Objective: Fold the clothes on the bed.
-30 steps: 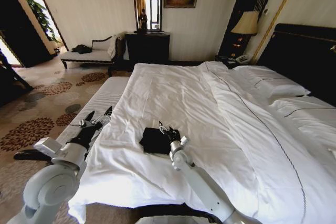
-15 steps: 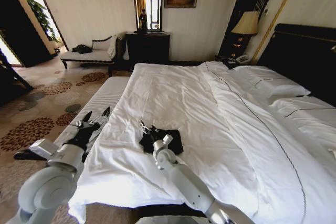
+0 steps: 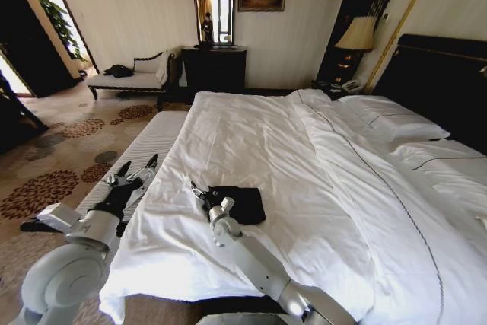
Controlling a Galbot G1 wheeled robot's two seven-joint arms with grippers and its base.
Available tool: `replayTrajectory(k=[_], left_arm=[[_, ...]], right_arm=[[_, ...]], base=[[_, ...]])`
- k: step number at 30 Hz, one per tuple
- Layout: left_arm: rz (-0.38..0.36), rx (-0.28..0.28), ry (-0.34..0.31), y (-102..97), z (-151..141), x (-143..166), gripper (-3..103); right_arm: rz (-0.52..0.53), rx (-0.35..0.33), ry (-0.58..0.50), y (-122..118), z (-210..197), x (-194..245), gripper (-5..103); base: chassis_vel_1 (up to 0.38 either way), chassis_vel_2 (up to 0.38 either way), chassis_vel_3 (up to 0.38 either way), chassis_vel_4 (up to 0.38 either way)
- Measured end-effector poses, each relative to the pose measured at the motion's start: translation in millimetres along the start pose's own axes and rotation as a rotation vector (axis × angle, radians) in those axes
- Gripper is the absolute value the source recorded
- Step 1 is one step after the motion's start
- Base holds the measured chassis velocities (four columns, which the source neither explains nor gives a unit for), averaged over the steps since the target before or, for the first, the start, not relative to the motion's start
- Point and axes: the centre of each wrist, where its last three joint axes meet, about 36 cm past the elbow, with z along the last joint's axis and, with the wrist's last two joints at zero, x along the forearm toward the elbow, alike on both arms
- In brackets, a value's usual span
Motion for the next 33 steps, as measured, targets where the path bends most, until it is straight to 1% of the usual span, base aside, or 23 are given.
replayTrajectory(k=[2, 4, 5, 6, 8, 9, 10, 11, 12, 13, 14, 15, 16, 17, 18, 19, 20, 22, 24, 27, 30, 31, 33], left_arm=[[-0.015, 0.001, -0.003, 5.1, 2, -3, 100], [-0.025, 0.001, -0.003, 8.6, 4, -5, 100], [-0.040, -0.002, -0.001, 12.6, 7, -8, 100], [-0.055, -0.006, 0.003, 16.5, 10, -12, 100], [-0.093, -0.004, 0.043, 17.1, 14, -18, 100], [-0.093, -0.004, 0.043, 17.1, 14, -18, 100], [-0.110, -0.003, 0.059, 14.3, 15, -20, 100], [-0.113, -0.007, 0.062, 13.2, 16, -21, 100], [-0.134, -0.060, 0.054, 12.0, 20, -22, 100], [-0.140, -0.107, 0.018, 13.7, 27, -23, 100], [-0.141, -0.139, -0.008, 15.9, 34, -25, 100], [-0.141, -0.139, -0.008, 15.9, 34, -25, 100], [-0.134, -0.160, -0.022, 15.8, 40, -26, 100], [-0.128, -0.182, -0.033, 14.4, 48, -28, 100], [-0.113, -0.195, -0.033, 8.3, 59, -28, 100], [-0.106, -0.193, -0.028, 2.9, 66, -28, 100], [-0.106, -0.193, -0.028, 2.9, 66, -28, 100], [-0.100, -0.167, -0.001, -7.8, 79, -25, 100], [-0.098, -0.165, 0.028, -15.4, 88, -21, 100], [-0.083, -0.165, 0.049, -22.4, 93, -16, 100], [-0.008, -0.155, 0.086, -44.0, 90, -4, 100], [-0.008, -0.155, 0.086, -44.0, 90, -4, 100], [0.020, -0.175, 0.098, -49.6, 86, 4, 100]], right_arm=[[-0.015, 0.020, -0.070, -10, -33, 12, 100], [-0.010, 0.026, -0.094, -16, -48, 18, 100], [0.000, 0.034, -0.123, -20, -67, 26, 100], [0.024, 0.053, -0.147, -27, -86, 34, 100], [0.112, 0.133, -0.201, -53, -122, 63, 100], [0.112, 0.133, -0.201, -53, -122, 63, 100], [0.155, 0.186, -0.245, -67, -135, 80, 100], [0.173, 0.215, -0.263, -74, -140, 87, 100], [0.239, 0.357, -0.312, -102, -164, 118, 100], [0.272, 0.452, -0.338, -116, -181, 139, 100], [0.297, 0.507, -0.360, -121, -193, 157, 100], [0.297, 0.507, -0.360, -121, -193, 157, 100], [0.325, 0.545, -0.377, -123, -202, 173, 100], [0.356, 0.577, -0.391, -122, -209, 191, 100], [0.420, 0.623, -0.396, -116, -217, 225, 100], [0.459, 0.651, -0.397, -109, -221, 246, 100], [0.459, 0.651, -0.397, -109, -221, 246, 100], [0.511, 0.684, -0.414, -86, -224, 285, 100], [0.560, 0.682, -0.410, -64, -218, 319, 100], [0.583, 0.691, -0.413, -53, -217, 332, 100], [0.623, 0.809, -0.422, -26, -229, 353, 100], [0.623, 0.809, -0.422, -26, -229, 353, 100], [0.647, 0.871, -0.406, -12, -234, 360, 100]], base=[[0.000, 0.000, 0.000, 0.000], [0.000, 0.000, 0.000, 0.000], [0.000, 0.000, 0.000, 0.000], [0.000, 0.000, 0.000, 0.000], [0.000, 0.000, 0.000, 0.000], [0.000, 0.000, 0.000, 0.000], [0.000, 0.000, 0.000, 0.000], [0.000, 0.000, 0.000, 0.000], [0.000, 0.000, 0.000, 0.000], [0.000, 0.000, 0.000, 0.000], [0.000, 0.000, 0.000, 0.000], [0.000, 0.000, 0.000, 0.000], [0.000, 0.000, 0.000, 0.000], [0.000, 0.000, 0.000, 0.000], [0.000, 0.000, 0.000, 0.000], [0.000, 0.000, 0.000, 0.000], [0.000, 0.000, 0.000, 0.000], [0.000, 0.000, 0.000, 0.000], [0.000, 0.000, 0.000, 0.000], [0.000, 0.000, 0.000, 0.000], [0.000, 0.000, 0.000, 0.000], [0.000, 0.000, 0.000, 0.000], [0.000, 0.000, 0.000, 0.000]])
